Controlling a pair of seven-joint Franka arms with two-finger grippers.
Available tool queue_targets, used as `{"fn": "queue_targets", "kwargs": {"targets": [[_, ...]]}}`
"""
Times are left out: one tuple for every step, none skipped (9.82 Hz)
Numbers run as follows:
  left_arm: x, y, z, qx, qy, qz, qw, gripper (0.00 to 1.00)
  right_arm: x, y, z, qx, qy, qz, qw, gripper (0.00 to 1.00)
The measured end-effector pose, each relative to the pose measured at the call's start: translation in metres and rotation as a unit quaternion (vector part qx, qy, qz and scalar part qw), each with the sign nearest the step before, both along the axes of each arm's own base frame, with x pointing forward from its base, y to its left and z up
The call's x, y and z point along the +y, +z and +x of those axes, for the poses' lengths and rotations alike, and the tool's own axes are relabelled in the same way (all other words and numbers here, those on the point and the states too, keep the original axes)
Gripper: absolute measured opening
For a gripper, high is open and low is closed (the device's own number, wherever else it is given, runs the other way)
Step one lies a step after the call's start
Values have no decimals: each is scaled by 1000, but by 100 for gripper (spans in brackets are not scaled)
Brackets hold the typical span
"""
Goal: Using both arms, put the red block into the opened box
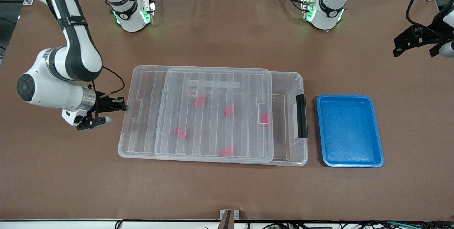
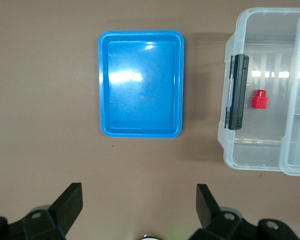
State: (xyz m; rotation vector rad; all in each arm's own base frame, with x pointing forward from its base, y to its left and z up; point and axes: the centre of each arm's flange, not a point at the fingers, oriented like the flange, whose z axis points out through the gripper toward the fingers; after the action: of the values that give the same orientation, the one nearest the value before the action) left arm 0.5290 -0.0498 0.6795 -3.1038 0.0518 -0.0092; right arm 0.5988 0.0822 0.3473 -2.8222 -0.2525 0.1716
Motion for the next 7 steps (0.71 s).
{"fn": "queue_targets", "kwargs": {"targets": [[-1, -1, 0, 1, -1, 0, 1000, 100, 17, 1, -1, 1, 3, 0, 1000, 1], [-2, -3, 0, 3, -2, 0, 1000, 100, 32, 1, -2, 2, 9, 3, 1000, 1], [-3, -5, 0, 5, -3, 1, 1000, 100, 45, 0, -3, 4, 12, 6, 1000, 1], [-4, -5, 0, 6, -3, 1, 1000, 100, 55, -1, -3, 6, 13, 7, 1000, 1], [-3, -5, 0, 6, -3, 1, 1000, 100, 60, -2, -2, 7, 15, 7, 1000, 1], [-3, -5, 0, 6, -3, 1, 1000, 100, 62, -2, -1, 8, 13, 7, 1000, 1], [-3, -5, 0, 6, -3, 1, 1000, 100, 63, -3, 0, 9, 10, 7, 1000, 1]]}}
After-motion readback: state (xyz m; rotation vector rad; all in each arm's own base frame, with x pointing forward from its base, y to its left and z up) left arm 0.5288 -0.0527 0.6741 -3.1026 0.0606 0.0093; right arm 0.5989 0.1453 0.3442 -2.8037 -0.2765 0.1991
